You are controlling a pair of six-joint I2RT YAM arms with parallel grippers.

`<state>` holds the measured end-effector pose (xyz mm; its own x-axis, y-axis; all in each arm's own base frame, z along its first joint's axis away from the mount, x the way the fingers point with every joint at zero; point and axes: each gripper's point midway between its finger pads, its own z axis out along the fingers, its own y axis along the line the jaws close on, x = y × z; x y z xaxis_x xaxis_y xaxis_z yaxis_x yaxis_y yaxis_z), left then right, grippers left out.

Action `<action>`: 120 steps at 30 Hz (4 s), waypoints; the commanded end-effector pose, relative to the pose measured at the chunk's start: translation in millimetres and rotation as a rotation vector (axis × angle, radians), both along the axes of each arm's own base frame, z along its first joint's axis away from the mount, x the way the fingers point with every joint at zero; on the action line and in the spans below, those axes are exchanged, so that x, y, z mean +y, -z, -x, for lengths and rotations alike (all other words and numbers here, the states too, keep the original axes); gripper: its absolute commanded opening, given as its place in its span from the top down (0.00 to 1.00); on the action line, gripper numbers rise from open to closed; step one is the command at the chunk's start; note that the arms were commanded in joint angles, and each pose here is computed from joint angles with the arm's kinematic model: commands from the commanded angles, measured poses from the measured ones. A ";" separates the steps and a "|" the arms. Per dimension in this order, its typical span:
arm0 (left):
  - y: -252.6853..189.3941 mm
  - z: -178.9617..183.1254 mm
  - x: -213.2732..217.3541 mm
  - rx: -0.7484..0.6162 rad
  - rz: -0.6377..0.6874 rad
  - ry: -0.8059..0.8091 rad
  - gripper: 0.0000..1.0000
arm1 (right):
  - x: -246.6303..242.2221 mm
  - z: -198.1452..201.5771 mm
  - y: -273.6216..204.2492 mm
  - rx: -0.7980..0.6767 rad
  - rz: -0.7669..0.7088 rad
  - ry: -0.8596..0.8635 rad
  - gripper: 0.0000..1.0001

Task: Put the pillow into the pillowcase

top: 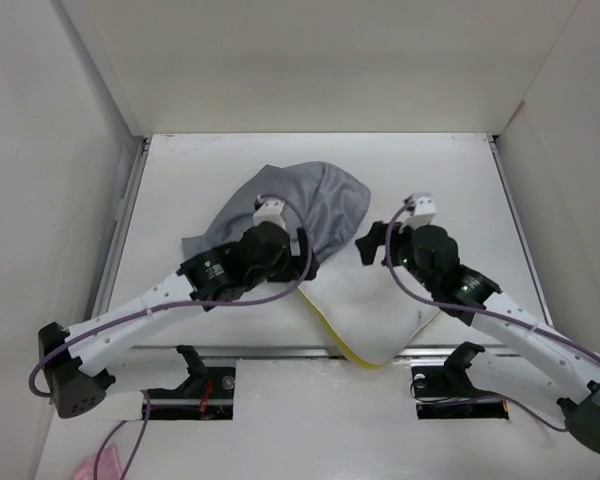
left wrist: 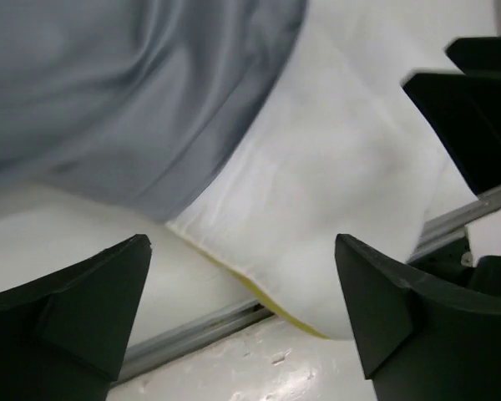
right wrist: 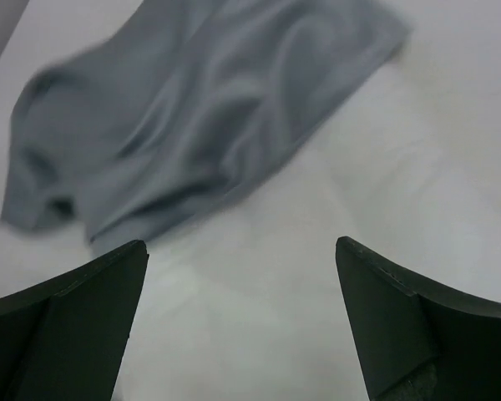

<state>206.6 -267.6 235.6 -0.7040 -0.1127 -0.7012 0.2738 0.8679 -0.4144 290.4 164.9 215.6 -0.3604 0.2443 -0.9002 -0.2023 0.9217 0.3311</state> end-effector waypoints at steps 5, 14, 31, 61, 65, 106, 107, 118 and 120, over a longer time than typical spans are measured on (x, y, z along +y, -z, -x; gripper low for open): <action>113.4 47.8 38.5 0.235 -0.003 -0.185 0.16 | 83.2 102.6 50.3 0.188 0.233 -0.475 0.01; 136.8 29.6 49.2 0.178 -0.128 -0.273 0.18 | 108.0 116.9 90.3 0.242 0.472 -0.494 0.01; 140.5 14.7 40.5 0.125 -0.120 -0.237 0.23 | 123.7 81.4 77.7 0.159 0.431 -0.320 1.00; 103.7 -45.5 14.2 -0.094 -0.154 -0.148 0.52 | 130.1 83.1 42.9 0.105 0.379 -0.364 1.00; 110.8 -54.5 14.8 -0.063 -0.223 -0.202 1.00 | 130.6 78.9 36.2 0.087 0.369 -0.342 1.00; -26.0 97.1 -0.6 0.102 0.037 0.251 0.00 | 142.5 9.7 1.7 -0.092 -0.042 -0.043 0.12; -35.1 88.3 2.1 0.083 0.034 0.214 0.00 | 137.0 6.8 6.2 -0.084 -0.014 -0.033 0.11; -37.8 -126.8 46.6 -0.058 -0.174 -0.287 0.00 | 45.6 -106.6 11.0 0.026 0.127 -0.025 0.06; -9.6 -172.7 47.5 -0.039 -0.267 -0.284 0.00 | 37.6 -125.4 28.9 0.053 0.263 -0.035 0.05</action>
<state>324.8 -227.0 249.9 -0.6840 -0.1801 -0.7069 -0.0014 0.9694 -0.2456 403.0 183.5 175.0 -0.4010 0.1492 -0.9039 -0.0662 0.9794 0.1910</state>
